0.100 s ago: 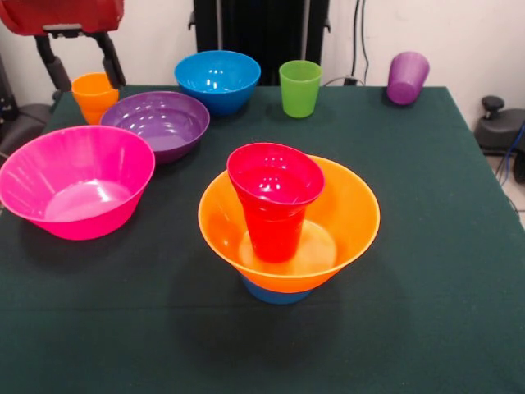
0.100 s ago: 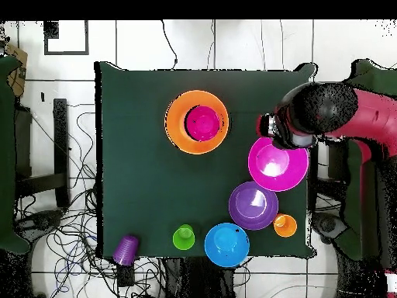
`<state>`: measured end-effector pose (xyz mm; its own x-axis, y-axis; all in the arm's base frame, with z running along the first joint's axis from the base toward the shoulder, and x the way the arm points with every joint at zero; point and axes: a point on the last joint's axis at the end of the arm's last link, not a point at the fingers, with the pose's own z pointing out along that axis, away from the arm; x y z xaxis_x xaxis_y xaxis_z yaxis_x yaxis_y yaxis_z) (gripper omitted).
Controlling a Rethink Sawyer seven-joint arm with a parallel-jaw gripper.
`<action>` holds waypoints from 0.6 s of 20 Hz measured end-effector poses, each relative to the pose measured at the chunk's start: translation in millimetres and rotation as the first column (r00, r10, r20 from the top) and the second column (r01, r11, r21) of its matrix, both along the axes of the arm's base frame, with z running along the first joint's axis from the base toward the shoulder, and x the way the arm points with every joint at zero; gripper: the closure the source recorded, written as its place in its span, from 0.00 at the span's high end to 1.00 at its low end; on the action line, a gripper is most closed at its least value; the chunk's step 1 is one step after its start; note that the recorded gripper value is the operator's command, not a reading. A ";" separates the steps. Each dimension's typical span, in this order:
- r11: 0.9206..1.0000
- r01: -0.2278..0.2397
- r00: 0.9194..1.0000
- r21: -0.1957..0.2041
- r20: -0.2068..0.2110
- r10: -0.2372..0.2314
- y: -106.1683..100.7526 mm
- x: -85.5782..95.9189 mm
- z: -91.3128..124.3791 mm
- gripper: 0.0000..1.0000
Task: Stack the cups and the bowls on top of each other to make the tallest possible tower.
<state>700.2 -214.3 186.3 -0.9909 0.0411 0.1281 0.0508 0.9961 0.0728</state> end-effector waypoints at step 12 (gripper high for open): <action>0.996 0.012 0.999 -0.083 0.041 -0.008 -55.2 -21.5 -42.8 1.00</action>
<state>678.7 -269.5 143.4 -0.9947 0.0599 0.0835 0.0594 0.9982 -0.0084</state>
